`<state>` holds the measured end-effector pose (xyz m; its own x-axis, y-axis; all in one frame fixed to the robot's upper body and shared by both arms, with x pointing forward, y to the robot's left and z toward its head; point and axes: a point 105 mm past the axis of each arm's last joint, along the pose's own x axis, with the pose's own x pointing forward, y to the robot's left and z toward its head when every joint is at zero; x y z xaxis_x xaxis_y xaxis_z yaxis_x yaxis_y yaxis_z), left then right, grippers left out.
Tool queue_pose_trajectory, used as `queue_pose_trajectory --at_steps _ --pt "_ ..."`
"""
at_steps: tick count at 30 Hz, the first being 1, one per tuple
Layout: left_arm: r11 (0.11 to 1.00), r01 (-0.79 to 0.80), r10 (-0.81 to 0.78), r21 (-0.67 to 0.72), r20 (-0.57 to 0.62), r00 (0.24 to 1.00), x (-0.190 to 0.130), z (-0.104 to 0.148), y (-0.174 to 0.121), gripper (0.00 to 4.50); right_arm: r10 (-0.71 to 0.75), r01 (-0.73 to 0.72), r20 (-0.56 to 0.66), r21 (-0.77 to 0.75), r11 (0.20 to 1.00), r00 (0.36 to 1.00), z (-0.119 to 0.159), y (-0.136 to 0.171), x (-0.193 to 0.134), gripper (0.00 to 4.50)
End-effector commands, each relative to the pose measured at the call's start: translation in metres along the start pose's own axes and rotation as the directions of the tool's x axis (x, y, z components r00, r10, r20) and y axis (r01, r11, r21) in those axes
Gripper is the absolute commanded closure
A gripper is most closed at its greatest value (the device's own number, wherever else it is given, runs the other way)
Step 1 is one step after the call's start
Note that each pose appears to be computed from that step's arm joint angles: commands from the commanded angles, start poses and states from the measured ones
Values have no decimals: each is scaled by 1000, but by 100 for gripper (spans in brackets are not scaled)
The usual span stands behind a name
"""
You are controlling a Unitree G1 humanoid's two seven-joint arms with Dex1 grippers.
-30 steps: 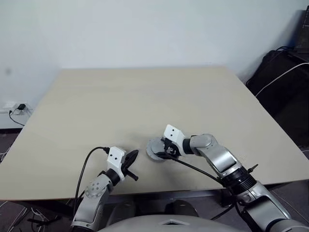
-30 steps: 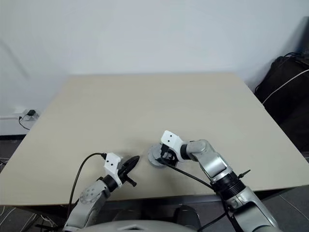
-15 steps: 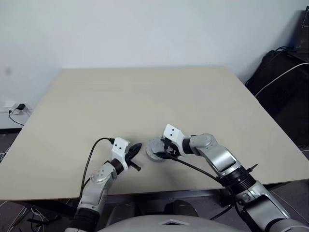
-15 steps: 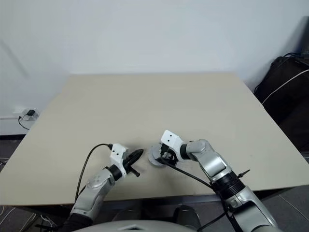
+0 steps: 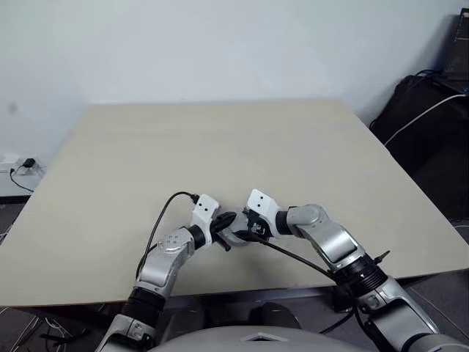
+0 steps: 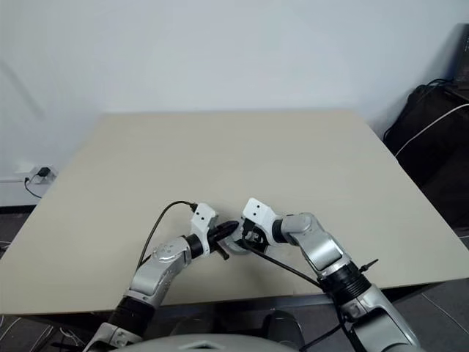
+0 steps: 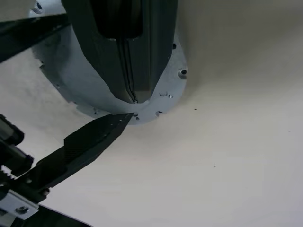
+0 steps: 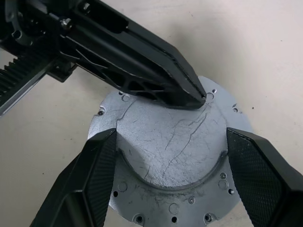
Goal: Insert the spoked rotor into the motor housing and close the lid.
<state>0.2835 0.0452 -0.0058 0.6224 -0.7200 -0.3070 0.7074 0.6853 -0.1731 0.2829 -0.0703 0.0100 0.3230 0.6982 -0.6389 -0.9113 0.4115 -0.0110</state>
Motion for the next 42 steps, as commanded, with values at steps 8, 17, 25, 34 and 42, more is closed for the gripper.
queue_pose_trajectory --at_steps 8,17,25,34,42 --pt "998 46 -41 31 -135 990 -1 -15 -11 450 -19 22 -108 30 999 994 -29 2 -2 130" --pt "999 29 -26 23 -115 993 -3 -12 -10 450 -97 107 -87 128 986 991 -46 -4 -39 2" --pt "999 37 -34 18 -112 993 -3 -13 -12 450 -197 138 167 310 941 966 -17 -5 -64 2" --pt "999 49 -47 19 -114 992 -2 -13 -14 450 -429 151 195 745 649 882 -14 -30 -46 2" --pt "999 51 -48 20 -115 992 -2 -13 -13 450 -322 7 200 840 543 926 -12 -14 -26 2"
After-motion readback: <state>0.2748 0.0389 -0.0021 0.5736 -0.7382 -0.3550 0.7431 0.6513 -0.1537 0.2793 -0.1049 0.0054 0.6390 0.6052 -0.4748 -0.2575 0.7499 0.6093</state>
